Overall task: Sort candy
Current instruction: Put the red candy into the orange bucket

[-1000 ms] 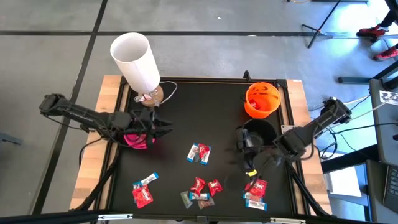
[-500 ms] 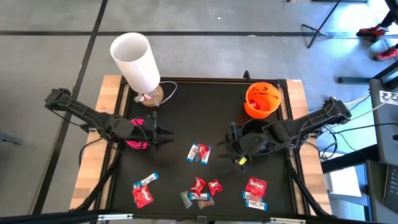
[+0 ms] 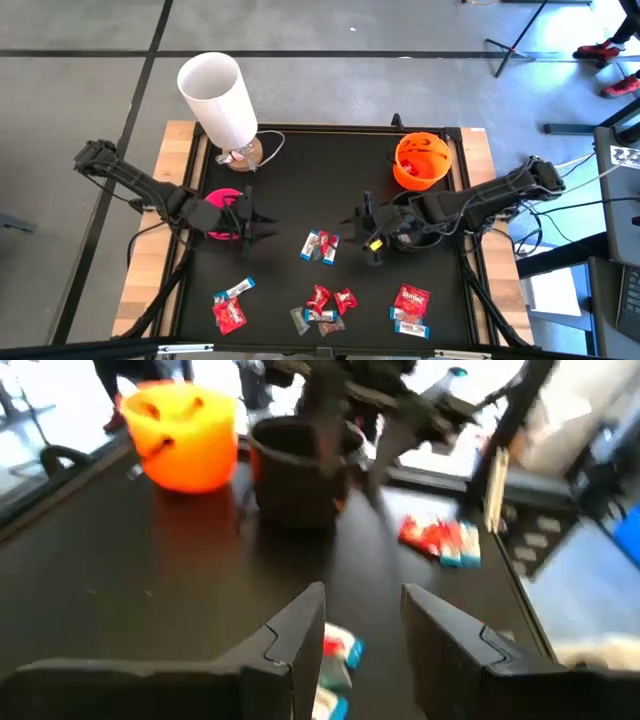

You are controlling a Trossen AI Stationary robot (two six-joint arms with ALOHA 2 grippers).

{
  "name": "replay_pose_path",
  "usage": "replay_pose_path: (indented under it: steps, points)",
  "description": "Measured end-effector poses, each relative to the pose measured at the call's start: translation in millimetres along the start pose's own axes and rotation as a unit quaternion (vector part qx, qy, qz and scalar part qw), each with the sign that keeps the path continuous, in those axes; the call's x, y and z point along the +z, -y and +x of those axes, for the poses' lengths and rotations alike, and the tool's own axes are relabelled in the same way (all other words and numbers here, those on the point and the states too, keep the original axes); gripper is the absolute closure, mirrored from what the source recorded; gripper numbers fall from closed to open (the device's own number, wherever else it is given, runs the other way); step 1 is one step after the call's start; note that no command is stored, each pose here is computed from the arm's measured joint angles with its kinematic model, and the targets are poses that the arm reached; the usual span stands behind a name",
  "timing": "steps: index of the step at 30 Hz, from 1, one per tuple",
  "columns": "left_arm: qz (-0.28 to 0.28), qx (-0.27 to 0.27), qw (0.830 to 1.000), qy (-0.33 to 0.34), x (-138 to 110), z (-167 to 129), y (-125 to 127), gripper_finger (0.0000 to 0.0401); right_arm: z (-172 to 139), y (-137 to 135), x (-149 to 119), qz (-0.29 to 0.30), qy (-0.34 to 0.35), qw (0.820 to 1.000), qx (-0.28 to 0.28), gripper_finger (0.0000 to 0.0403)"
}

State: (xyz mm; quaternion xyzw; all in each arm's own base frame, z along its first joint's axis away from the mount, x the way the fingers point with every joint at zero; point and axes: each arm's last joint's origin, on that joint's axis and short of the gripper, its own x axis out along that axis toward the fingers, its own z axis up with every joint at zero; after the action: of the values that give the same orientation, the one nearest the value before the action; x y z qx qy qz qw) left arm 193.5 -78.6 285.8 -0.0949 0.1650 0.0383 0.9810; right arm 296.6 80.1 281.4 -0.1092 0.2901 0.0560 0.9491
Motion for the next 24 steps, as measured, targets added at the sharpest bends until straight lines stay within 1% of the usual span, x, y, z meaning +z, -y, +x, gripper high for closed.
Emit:
replay_pose_path:
  steps: [2,4,8,12,18,24]
  points:
    - [0.013,-0.008,1.000,-0.023,-2,-4,1,0.0277,4,2,-7,0.011,-0.005,1.000,-0.004,0.0214]
    - [0.012,-0.006,0.999,-0.035,1,-10,3,0.0277,6,3,-11,0.024,-0.006,1.000,-0.006,0.0214]
    - [0.021,0.010,0.999,-0.038,5,-15,7,0.0277,9,6,-17,0.035,-0.012,0.999,-0.011,0.0214]
    - [0.022,0.017,0.999,-0.031,4,-15,10,0.0277,12,5,-18,0.050,0.003,0.999,-0.012,0.0214]
    - [0.040,0.030,0.996,-0.068,-19,3,19,0.0277,28,1,-23,0.058,-0.001,0.998,-0.008,0.0214]
    - [0.026,0.029,0.994,-0.103,-36,16,32,0.0277,42,-2,-28,0.058,-0.010,0.998,-0.007,0.0214]
